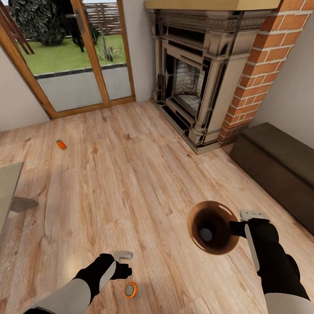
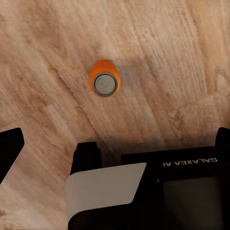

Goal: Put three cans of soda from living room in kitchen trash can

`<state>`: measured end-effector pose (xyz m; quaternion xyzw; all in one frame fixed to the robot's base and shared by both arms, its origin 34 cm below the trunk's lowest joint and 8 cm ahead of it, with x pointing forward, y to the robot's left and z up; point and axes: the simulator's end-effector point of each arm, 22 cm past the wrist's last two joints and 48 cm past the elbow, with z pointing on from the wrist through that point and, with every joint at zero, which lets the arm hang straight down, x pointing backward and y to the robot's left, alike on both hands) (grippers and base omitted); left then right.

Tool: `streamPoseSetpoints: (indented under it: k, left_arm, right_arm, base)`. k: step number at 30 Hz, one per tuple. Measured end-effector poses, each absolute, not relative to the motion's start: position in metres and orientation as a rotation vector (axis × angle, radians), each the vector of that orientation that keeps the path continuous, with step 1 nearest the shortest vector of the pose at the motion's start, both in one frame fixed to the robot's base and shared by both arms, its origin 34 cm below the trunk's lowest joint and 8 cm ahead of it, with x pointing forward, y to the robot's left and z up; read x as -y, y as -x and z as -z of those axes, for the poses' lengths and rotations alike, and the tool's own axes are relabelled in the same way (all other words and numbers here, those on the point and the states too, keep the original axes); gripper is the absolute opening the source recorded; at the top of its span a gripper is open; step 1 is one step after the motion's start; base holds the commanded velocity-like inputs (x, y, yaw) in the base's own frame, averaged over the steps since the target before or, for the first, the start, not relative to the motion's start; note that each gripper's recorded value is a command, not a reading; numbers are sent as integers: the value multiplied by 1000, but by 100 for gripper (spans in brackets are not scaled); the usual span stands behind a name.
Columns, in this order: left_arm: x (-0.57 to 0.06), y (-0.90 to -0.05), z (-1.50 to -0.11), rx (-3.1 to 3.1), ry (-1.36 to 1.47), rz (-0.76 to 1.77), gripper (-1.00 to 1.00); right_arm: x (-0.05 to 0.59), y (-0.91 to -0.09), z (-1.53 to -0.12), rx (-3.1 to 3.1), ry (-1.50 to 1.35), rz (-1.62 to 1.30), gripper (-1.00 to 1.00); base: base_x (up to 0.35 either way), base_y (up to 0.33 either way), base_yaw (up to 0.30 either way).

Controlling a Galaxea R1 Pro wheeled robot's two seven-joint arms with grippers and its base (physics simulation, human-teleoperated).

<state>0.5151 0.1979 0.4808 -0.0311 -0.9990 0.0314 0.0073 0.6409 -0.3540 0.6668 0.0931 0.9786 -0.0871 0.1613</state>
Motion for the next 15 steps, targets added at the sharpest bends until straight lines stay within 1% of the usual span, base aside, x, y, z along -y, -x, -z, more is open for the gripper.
streamPoseSetpoints:
  k: [15]
  left_arm:
    - [-198, -515, -458, 3123, 89, -100, 100]
  right_arm:
    - [355, -647, -653, -2766, -268, 248, -100]
  base:
    - [0, 0, 0]
